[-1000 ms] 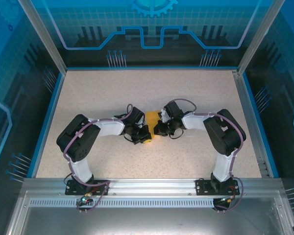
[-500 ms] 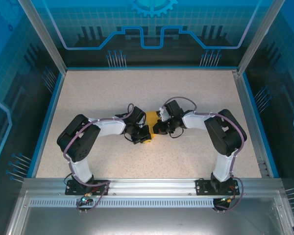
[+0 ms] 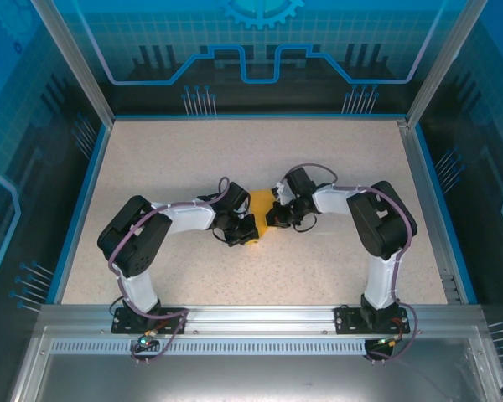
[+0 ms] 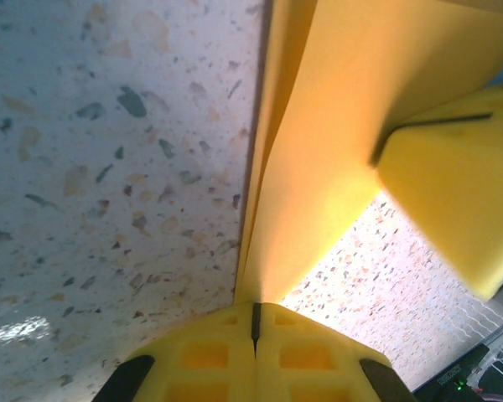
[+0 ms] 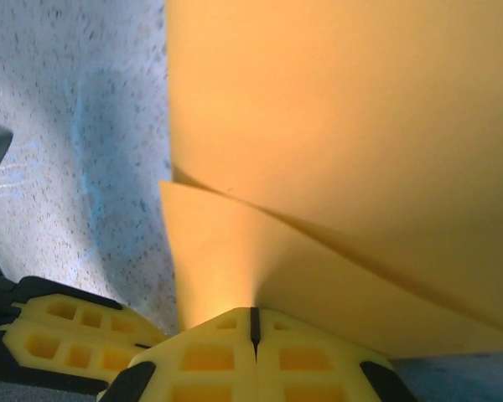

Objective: Fold a paper plane with a square sheet of paper (pick it up from the middle)
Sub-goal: Third fold the triangle at the center of the table.

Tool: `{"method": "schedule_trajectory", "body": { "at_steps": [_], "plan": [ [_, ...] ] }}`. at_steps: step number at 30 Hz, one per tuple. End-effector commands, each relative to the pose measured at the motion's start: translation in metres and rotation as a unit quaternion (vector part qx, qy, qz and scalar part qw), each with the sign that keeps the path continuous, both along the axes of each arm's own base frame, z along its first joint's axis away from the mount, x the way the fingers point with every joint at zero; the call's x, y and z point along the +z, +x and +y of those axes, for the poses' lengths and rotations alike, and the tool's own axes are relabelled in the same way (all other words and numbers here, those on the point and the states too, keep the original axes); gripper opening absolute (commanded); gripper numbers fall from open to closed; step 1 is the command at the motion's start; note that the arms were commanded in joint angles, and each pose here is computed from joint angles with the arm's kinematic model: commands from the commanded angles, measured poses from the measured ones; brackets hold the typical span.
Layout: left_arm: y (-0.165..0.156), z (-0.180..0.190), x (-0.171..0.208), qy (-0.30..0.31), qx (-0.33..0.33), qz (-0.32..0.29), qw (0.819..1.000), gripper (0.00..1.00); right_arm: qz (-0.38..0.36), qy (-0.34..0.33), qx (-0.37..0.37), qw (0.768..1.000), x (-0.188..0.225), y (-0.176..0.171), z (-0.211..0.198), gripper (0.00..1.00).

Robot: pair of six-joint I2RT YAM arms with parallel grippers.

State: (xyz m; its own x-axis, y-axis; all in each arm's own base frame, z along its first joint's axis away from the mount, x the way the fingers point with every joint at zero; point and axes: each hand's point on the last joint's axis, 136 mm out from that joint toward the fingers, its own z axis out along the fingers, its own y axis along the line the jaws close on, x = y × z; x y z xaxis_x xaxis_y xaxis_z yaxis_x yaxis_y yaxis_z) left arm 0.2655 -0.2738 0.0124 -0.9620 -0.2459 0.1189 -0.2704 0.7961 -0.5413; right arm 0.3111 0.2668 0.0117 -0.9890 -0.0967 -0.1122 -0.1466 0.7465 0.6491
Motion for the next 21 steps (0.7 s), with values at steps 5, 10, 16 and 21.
{"method": "schedule_trajectory", "body": {
  "at_steps": [5,10,16,21],
  "plan": [
    [-0.040,0.039,-0.038,0.100,0.002,0.074,0.992,0.00,-0.002,-0.045,-0.066,0.997,-0.017,0.042,-0.052,0.00],
    [-0.038,0.037,-0.037,0.096,0.001,0.072,0.993,0.00,-0.032,-0.049,-0.100,0.993,0.007,0.064,-0.071,0.00],
    [-0.032,0.033,-0.032,0.088,-0.003,0.064,0.994,0.00,-0.063,-0.022,-0.067,0.996,0.048,0.046,-0.044,0.00],
    [-0.031,0.031,-0.031,0.087,-0.004,0.062,0.994,0.00,-0.040,-0.010,-0.024,0.999,0.043,0.012,-0.008,0.00]
  ]
}}
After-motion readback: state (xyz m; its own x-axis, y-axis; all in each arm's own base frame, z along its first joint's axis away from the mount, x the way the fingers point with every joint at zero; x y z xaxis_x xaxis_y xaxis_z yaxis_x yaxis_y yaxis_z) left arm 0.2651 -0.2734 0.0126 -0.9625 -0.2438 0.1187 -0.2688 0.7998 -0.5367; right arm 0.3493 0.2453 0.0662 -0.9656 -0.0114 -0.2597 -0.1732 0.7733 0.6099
